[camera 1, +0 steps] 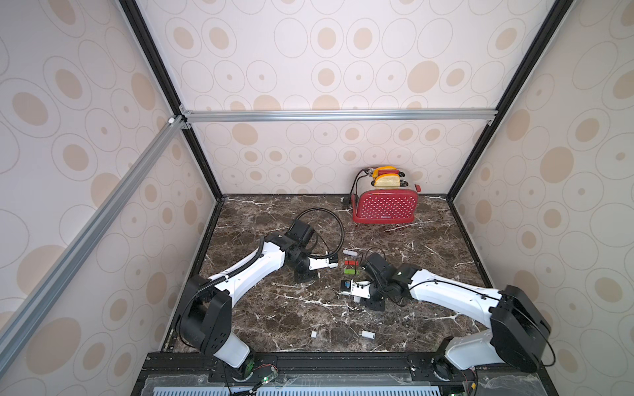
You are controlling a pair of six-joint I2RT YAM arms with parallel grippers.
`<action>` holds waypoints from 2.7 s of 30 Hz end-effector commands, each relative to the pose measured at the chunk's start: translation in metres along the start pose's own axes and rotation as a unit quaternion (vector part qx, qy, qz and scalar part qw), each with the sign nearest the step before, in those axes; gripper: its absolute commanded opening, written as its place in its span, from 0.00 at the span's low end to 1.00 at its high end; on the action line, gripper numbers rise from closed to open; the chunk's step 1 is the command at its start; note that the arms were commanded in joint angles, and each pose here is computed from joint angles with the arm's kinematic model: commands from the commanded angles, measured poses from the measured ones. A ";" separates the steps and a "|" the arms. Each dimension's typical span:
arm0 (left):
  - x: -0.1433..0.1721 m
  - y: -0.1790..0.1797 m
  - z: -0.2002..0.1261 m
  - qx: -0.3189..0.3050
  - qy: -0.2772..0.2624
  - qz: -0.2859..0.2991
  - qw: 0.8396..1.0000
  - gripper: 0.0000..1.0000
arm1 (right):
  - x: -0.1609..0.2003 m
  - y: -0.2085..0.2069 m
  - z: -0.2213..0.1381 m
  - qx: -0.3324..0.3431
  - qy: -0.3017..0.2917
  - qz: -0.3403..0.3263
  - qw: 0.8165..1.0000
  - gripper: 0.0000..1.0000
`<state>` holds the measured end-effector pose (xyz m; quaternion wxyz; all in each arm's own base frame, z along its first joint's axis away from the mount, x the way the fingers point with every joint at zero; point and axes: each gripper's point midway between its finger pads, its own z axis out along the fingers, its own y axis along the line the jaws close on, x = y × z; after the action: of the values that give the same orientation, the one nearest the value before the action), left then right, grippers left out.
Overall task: Close the usb drive cover
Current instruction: Pick up the USB drive from the center of the board, then place the USB drive at the center of the board.
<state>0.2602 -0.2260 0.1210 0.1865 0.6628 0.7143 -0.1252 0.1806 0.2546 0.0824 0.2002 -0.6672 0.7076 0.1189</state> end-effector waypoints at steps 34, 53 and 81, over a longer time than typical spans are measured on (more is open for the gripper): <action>-0.039 0.021 -0.021 -0.025 0.038 0.155 0.987 0.15 | -0.086 -0.039 -0.017 -0.196 -0.141 0.288 0.927 0.00; -0.043 0.008 -0.024 0.016 0.059 0.150 0.987 0.15 | -0.073 -0.033 -0.012 -0.155 -0.094 0.247 0.952 0.00; -0.037 -0.002 -0.022 -0.021 0.018 0.087 0.996 0.15 | 0.040 0.002 0.017 -0.053 0.133 0.390 0.910 0.07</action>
<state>0.2600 -0.2458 0.1451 0.1776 0.7336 0.6524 -0.0691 0.1774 0.2432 0.0661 0.0241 -0.3800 0.9029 0.1995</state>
